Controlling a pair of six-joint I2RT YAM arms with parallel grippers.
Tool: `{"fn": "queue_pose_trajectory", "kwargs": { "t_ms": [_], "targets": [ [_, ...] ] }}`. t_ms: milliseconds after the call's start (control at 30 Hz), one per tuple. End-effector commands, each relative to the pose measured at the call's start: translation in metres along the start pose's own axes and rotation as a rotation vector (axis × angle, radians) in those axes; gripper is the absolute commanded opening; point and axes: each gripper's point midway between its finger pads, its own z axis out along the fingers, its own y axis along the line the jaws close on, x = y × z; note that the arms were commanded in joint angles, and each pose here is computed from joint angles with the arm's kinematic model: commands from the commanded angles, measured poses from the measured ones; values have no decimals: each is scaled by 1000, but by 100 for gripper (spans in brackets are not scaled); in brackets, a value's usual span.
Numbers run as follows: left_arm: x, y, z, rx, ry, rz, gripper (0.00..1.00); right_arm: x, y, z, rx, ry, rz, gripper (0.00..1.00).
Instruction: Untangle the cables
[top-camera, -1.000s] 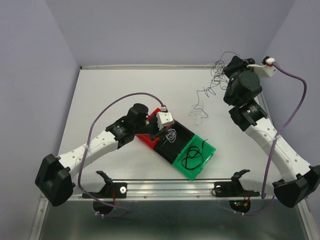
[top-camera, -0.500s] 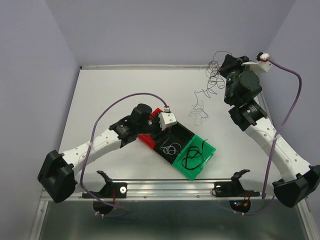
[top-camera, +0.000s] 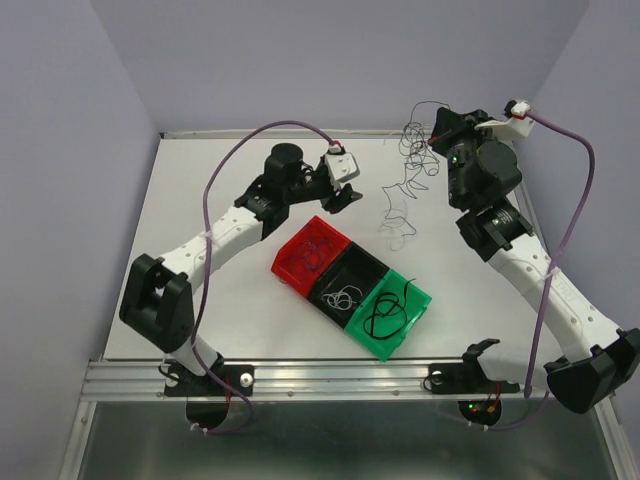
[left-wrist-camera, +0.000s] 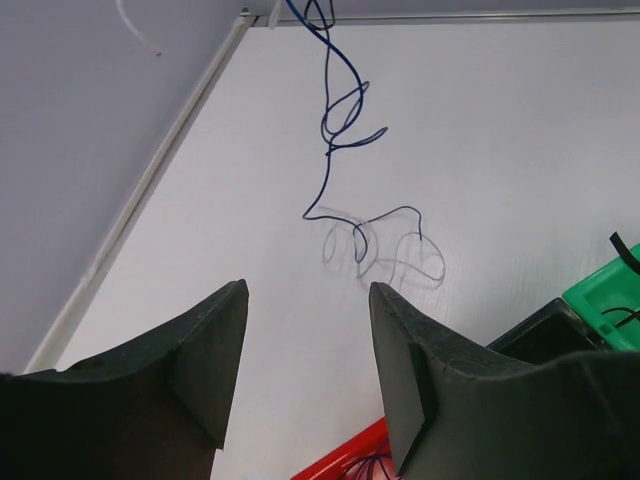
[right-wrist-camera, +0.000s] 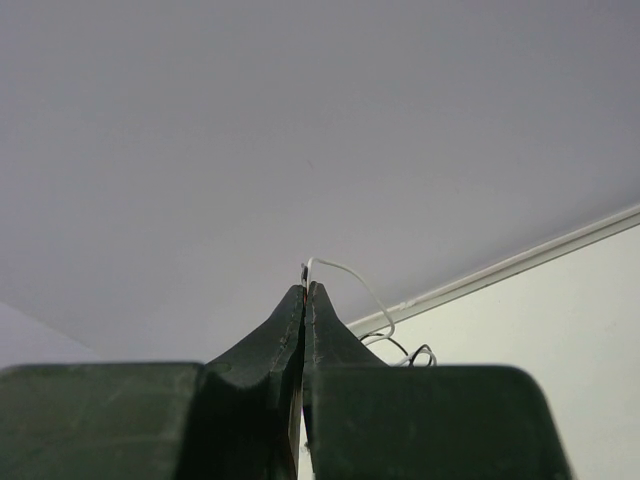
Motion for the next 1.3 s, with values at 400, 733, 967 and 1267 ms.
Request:
{"fn": "queue_pose_trajectory", "kwargs": {
  "t_ms": [400, 733, 967, 1267],
  "targets": [
    [-26, -9, 95, 69, -150, 128, 59, -17, 10, -1, -23, -49, 136, 1],
    [20, 37, 139, -126, -38, 107, 51, -18, 13, -3, -35, -46, 152, 1],
    [29, 43, 131, -180, -47, 130, 21, -18, 11, -3, -29, -49, 152, 1],
    [66, 62, 109, -194, 5, 53, 0, -41, -15, -9, 102, -144, 147, 0]
  ]
}}
